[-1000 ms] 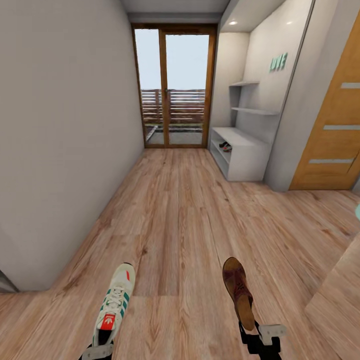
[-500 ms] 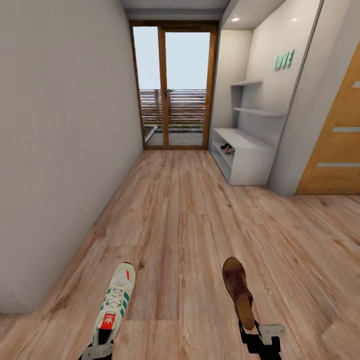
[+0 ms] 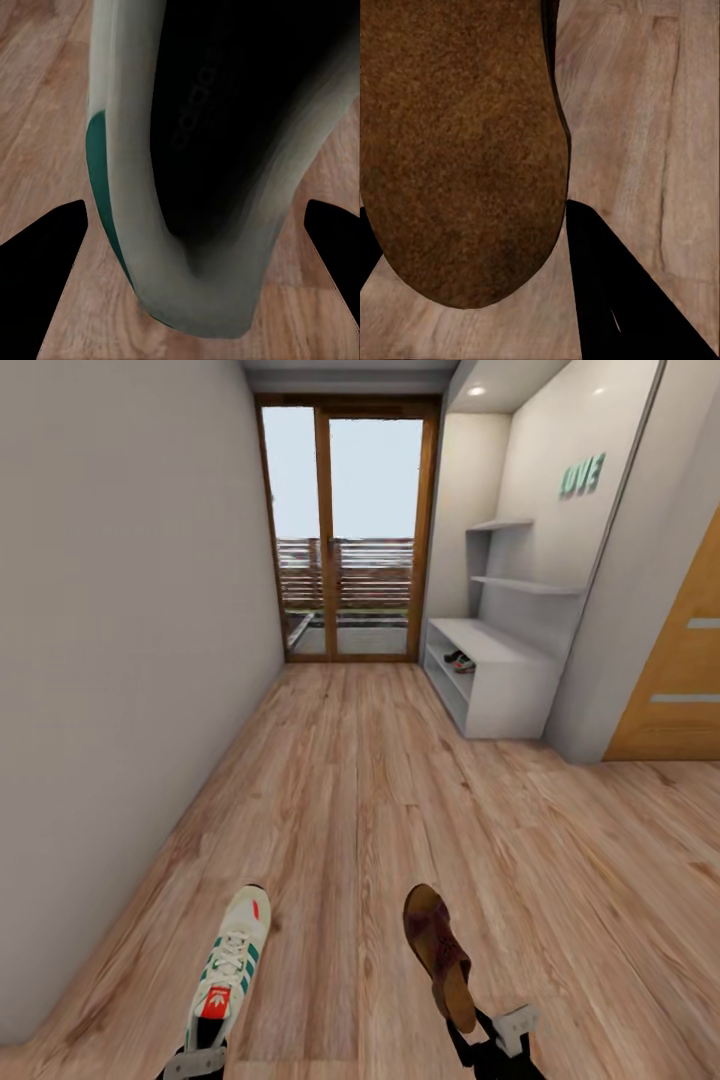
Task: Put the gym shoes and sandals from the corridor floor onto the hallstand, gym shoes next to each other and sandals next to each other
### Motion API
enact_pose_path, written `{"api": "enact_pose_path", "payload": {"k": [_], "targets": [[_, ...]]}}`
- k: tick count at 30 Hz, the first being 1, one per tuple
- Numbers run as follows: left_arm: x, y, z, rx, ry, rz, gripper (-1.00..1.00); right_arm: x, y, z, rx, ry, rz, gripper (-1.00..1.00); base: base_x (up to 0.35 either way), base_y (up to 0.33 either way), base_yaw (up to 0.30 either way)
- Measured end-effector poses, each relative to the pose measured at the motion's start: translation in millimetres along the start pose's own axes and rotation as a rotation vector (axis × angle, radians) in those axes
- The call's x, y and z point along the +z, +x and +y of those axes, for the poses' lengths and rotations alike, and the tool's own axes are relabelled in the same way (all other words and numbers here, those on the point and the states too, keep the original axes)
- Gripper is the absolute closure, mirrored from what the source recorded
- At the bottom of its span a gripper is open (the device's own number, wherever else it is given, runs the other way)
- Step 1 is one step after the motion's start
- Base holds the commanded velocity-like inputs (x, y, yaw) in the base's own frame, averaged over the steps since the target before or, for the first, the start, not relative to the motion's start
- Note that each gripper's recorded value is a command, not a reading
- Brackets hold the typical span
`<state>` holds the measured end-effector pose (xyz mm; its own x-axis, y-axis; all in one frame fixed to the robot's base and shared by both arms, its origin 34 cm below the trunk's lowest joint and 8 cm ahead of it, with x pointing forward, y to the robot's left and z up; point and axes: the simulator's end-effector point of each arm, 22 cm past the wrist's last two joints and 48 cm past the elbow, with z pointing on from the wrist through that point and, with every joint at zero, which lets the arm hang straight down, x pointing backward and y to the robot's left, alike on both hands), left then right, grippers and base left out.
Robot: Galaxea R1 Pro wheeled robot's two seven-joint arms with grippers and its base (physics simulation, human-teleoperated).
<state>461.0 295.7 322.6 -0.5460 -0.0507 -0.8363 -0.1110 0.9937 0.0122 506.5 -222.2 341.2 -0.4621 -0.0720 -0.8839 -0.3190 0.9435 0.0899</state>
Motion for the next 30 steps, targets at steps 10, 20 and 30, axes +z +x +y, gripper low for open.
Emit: {"api": "enact_pose_path", "payload": {"k": [10, 20, 30], "targets": [[0.7, -3, 1, 0.002, -0.002, -0.007, 1.00, -1.6, 1, 1, 0.013, -0.010, -0.003, 1.00, 0.334, 0.000, 0.000], [0.6, -3, 1, 0.002, -0.002, -0.006, 1.00, -20.2, 7, -71, 0.112, 0.284, -0.018, 1.00, 0.334, 0.000, 0.000], [0.4, -2, 1, 0.000, -0.003, -0.004, 1.00, -23.2, 11, -78, 0.115, 0.327, -0.007, 1.00, 0.334, 0.000, 0.000]]}}
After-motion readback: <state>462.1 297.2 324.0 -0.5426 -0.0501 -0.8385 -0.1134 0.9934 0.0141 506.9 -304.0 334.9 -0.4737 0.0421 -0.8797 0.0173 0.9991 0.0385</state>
